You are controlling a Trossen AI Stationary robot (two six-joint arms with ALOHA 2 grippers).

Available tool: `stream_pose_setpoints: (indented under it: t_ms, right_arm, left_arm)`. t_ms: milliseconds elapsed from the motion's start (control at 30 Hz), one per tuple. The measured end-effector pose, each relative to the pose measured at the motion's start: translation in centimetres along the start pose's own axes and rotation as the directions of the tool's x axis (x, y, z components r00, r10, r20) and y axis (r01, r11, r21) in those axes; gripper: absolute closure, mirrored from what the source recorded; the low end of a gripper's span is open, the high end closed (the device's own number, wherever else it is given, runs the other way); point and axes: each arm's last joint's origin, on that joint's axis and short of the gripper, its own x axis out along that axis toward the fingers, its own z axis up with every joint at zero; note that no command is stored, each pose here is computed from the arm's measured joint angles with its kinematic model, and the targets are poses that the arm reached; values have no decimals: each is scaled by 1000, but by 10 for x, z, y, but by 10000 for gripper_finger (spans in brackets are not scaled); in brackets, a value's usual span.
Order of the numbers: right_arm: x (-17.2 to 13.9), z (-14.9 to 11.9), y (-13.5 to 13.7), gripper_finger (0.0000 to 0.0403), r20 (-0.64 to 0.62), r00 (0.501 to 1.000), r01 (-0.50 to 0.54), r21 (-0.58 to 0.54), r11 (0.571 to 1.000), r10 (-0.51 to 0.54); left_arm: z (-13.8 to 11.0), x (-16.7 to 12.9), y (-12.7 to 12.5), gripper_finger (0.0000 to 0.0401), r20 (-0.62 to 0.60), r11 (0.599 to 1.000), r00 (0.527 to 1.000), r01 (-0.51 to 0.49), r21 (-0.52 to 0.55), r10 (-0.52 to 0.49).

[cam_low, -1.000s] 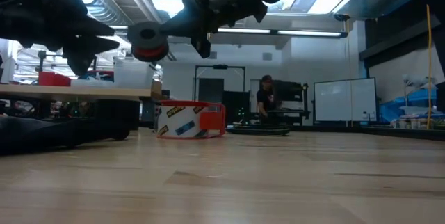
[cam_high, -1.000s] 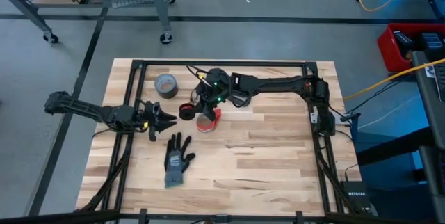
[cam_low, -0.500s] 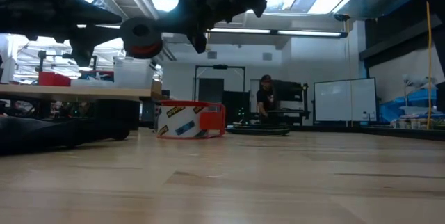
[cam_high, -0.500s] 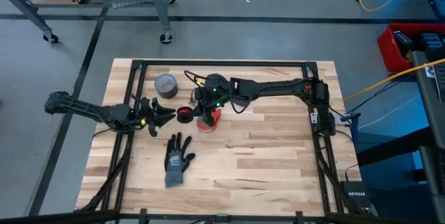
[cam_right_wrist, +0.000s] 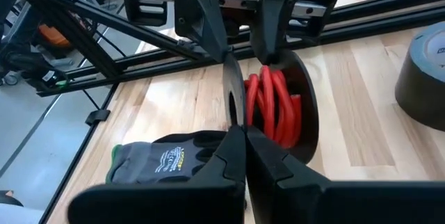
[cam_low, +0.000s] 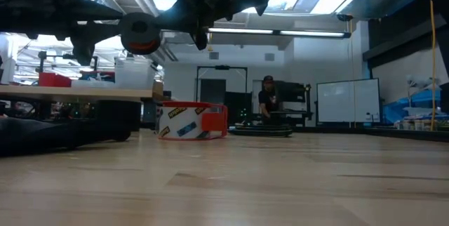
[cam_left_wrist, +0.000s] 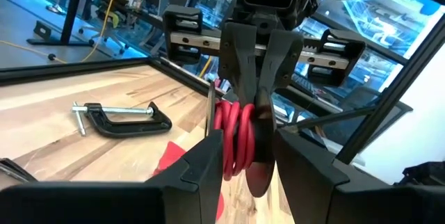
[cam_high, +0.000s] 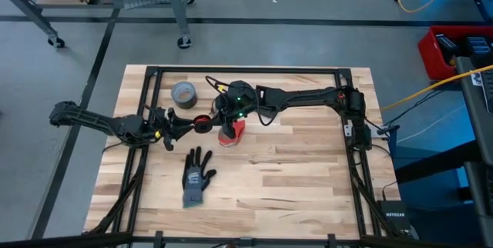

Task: Coil cords
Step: Uncoil the red wire from the spool

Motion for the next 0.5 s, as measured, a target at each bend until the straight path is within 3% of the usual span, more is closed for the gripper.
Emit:
stream_pose_setpoints:
  t_ms: [500]
  right_arm:
    - [0,2,-2,403,28,998,61,22,998,-61]
  left_arm:
    - [-1,0,0,278,-12,1000,1000,5,3,-5]
